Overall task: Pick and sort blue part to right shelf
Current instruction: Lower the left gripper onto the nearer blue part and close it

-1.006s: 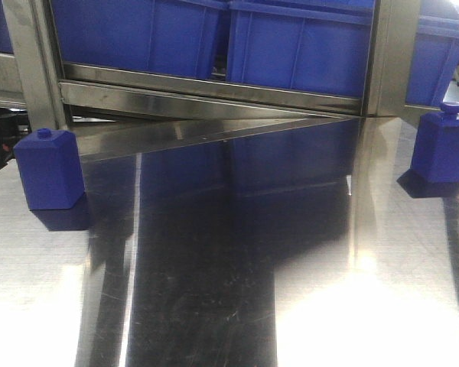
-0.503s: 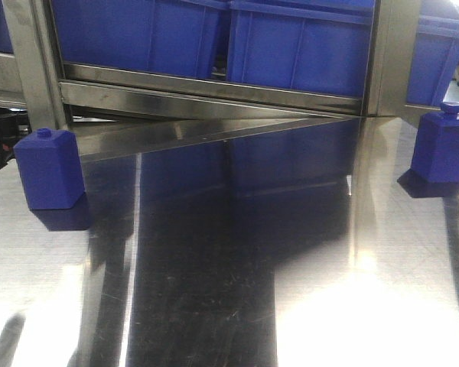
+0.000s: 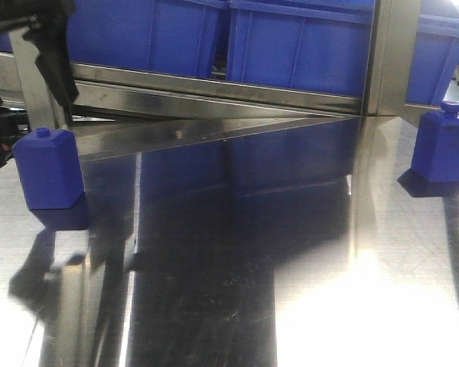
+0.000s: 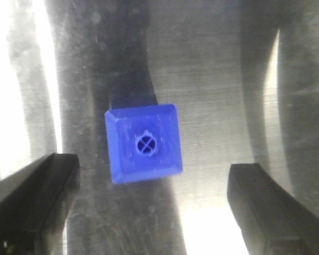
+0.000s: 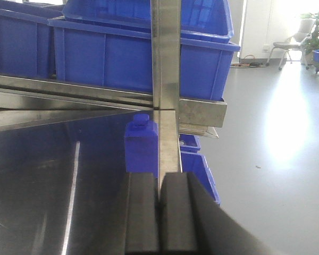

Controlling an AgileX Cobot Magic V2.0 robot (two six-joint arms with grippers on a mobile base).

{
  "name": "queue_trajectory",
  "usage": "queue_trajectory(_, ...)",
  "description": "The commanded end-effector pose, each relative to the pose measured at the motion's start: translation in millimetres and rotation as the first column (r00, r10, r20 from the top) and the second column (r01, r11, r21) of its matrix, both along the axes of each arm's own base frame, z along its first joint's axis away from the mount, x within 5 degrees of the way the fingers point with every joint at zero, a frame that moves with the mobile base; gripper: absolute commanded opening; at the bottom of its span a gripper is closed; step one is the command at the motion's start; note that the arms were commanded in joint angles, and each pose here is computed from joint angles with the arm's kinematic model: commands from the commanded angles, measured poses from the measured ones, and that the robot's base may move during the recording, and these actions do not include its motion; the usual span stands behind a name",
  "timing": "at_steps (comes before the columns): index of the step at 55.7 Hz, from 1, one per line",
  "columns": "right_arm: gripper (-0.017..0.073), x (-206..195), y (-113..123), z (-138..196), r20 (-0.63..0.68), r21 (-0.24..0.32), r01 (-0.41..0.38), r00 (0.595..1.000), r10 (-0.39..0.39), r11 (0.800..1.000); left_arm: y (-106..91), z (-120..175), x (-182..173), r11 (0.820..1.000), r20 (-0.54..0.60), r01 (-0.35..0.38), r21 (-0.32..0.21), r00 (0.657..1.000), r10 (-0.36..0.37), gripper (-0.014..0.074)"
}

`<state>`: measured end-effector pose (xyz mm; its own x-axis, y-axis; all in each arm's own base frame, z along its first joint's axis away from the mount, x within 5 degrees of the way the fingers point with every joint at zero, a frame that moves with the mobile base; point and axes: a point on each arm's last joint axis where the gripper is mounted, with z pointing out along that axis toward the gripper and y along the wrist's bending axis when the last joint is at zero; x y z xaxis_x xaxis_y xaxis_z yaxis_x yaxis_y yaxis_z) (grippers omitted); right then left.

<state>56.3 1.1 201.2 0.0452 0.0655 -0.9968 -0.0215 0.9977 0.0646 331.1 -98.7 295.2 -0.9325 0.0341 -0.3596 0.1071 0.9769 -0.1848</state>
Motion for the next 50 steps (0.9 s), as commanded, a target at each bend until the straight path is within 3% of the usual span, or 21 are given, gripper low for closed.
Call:
queue_trajectory(1,0.0038,-2,0,12,0.104,-0.009,0.003,0.995,-0.002,1.000,-4.1,13,5,1.000,0.068,-0.010,-0.025,0.998,0.012,0.0610)
queue_trajectory(9,0.0038,-2,0,12,0.104,-0.009,0.003,0.995,-0.002,1.000,-4.9,-4,14,1.000,0.034,-0.007,0.007,0.999,0.007,0.0610)
queue_trajectory(30,0.0038,-2,0,12,0.104,-0.009,0.003,0.995,-0.002,1.000,-8.4,-32,28,1.000,-0.018,-0.009,0.023,1.000,0.010,0.0598)
queue_trajectory(50,0.0038,-2,0,12,0.104,-0.009,0.003,0.995,-0.002,1.000,-8.9,-37,29,1.000,-0.033,-0.009,0.027,0.999,0.009,0.0372)
